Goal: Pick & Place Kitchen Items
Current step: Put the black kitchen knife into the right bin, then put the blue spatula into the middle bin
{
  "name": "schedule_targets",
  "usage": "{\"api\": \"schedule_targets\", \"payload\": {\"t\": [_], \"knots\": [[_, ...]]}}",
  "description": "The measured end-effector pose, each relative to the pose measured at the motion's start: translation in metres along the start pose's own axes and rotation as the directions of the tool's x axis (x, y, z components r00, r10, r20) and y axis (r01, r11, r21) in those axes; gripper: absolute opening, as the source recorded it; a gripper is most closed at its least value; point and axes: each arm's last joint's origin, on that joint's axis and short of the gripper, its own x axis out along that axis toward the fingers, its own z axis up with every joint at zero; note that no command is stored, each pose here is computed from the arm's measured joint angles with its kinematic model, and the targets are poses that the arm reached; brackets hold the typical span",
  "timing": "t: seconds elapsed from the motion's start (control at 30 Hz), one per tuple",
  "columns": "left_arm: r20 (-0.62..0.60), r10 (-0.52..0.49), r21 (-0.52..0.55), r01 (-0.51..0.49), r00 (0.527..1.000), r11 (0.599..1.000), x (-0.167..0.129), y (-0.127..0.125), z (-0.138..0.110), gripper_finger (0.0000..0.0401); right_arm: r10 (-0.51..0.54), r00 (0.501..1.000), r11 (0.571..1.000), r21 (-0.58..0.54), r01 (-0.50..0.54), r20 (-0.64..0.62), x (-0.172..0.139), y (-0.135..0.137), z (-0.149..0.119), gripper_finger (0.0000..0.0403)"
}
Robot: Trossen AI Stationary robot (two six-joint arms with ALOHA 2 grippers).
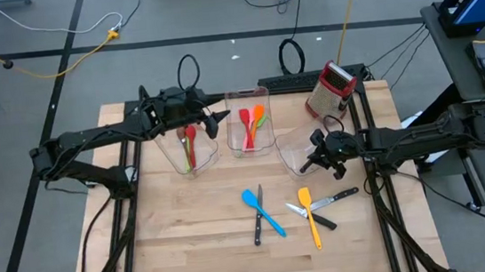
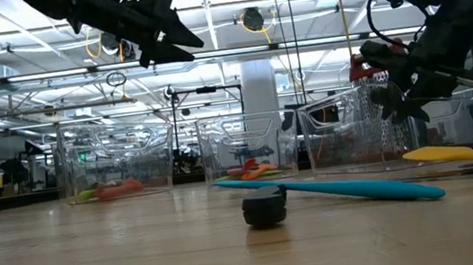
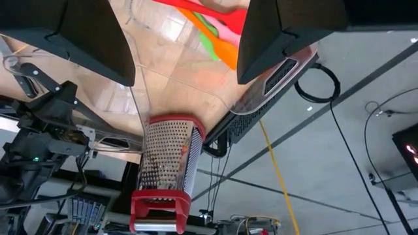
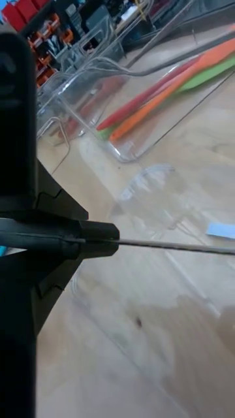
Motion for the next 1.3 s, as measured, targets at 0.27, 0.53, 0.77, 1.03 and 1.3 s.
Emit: {"api": "schedule_targets", "payload": {"t": [0.27,0.53,0.77,1.03,1.3], "knots": [[-0.001,0.000,-0.002,0.000,1.000,1.000,0.0000,0.0000,-0.0001,0.0273,0.000,1.000,1.000,-0.002,0.000,0.000,0.0000,-0.0001,0.0001,0.0046],[-0.001,0.000,-0.002,0.000,1.000,1.000,0.0000,0.0000,0.0000,0.0273,0.005,1.000,1.000,-0.002,-0.005,-0.002,-0.0002,0.0004,-0.0002,0.0091],[-0.001,0.000,-0.002,0.000,1.000,1.000,0.0001,0.0000,0.0001,0.0273,0.007,1.000,1.000,-0.002,-0.007,0.001,-0.0002,0.0005,-0.0002,0.0108],[-0.013,0.001,-0.002,-0.001,1.000,1.000,0.0001,0.0001,-0.0011,0.0273,0.038,0.999,0.998,-0.049,-0.039,-0.025,0.0001,0.0032,-0.0024,0.0102],[-0.017,-0.015,-0.002,0.015,1.000,1.000,0.0001,-0.0004,-0.0015,0.0273,0.103,0.992,0.989,-0.102,-0.111,-0.076,-0.0045,0.0086,-0.0063,0.0083]]}}
